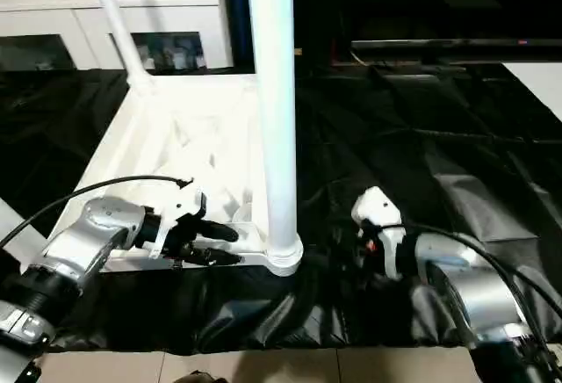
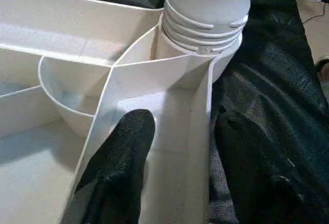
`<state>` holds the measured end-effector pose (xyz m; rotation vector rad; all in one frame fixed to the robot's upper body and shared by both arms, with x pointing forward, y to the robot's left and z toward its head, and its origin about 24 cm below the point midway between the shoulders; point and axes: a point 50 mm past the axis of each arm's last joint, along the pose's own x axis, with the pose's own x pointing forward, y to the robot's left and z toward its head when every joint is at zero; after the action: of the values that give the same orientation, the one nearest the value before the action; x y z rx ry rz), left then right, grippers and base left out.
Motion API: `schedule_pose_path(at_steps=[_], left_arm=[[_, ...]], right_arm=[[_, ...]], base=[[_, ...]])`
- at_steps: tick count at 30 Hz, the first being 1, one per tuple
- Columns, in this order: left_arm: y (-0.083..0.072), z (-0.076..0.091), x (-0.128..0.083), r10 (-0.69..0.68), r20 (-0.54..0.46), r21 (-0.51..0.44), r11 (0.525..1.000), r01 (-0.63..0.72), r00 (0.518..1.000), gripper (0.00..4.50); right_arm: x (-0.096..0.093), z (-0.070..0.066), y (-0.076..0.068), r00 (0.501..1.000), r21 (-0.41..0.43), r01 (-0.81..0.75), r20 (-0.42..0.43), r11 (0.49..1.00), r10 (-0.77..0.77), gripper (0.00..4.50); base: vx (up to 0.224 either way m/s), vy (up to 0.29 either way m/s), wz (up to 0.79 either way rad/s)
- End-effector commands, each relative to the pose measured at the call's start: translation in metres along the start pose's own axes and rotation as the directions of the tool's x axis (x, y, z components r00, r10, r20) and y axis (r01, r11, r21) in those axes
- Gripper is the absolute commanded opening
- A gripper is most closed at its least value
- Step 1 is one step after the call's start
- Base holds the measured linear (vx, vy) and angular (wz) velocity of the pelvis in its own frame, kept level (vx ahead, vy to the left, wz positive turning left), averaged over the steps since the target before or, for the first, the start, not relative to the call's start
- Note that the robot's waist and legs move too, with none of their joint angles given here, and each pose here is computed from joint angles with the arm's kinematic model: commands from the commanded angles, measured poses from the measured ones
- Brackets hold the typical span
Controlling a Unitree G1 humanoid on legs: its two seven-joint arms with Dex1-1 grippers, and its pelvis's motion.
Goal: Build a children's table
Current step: Rotate table base
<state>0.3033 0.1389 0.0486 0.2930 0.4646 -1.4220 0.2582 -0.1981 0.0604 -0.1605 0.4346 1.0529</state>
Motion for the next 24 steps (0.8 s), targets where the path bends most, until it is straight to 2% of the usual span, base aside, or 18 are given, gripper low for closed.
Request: schedule_pose_path(at_steps=[1,3,6,9,11,14,21,24], left_arm=[[0.000,0.000,0.000,-0.020,-0.016,0.000,1.000,0.020,1.000,2.00],[0.000,0.000,0.000,-0.020,-0.016,0.000,1.000,0.020,1.000,1.97],[-0.002,-0.004,-0.003,-0.043,-0.032,-0.020,0.999,0.043,0.999,1.61],[-0.002,-0.005,-0.003,-0.045,-0.037,-0.022,0.999,0.044,0.998,1.53],[-0.002,-0.006,-0.003,-0.042,-0.039,-0.022,0.999,0.041,0.998,1.17],[-0.002,-0.008,-0.003,-0.042,-0.049,-0.025,0.999,0.041,0.998,1.08],[-0.002,-0.012,-0.003,-0.039,-0.083,-0.024,0.999,0.037,0.996,0.36],[-0.003,-0.014,-0.003,-0.040,-0.100,-0.024,0.999,0.038,0.994,0.29]], right_arm=[[-0.003,0.004,0.003,0.999,0.003,-0.035,0.004,0.999,0.035,4.50],[-0.003,0.004,0.003,0.999,0.003,-0.036,0.004,0.999,0.036,4.50],[-0.003,0.005,0.006,0.998,0.015,-0.066,-0.001,0.998,0.066,4.50],[-0.003,0.006,0.006,0.998,0.017,-0.067,-0.002,0.998,0.067,4.50],[-0.003,0.007,0.006,0.998,0.016,-0.067,-0.002,0.998,0.067,4.50],[-0.003,0.006,0.007,0.998,0.017,-0.066,-0.004,0.998,0.066,4.50],[-0.002,0.006,0.007,0.998,0.019,-0.069,-0.007,0.997,0.070,4.50],[-0.001,0.007,0.009,0.997,0.014,-0.077,-0.002,0.997,0.077,4.50]], base=[[0.000,0.000,0.00],[0.000,0.000,0.00],[0.000,0.000,0.00],[0.000,0.000,0.00],[0.000,0.000,0.00],[0.000,0.000,0.00],[0.000,0.000,0.00],[0.000,0.000,0.00]])
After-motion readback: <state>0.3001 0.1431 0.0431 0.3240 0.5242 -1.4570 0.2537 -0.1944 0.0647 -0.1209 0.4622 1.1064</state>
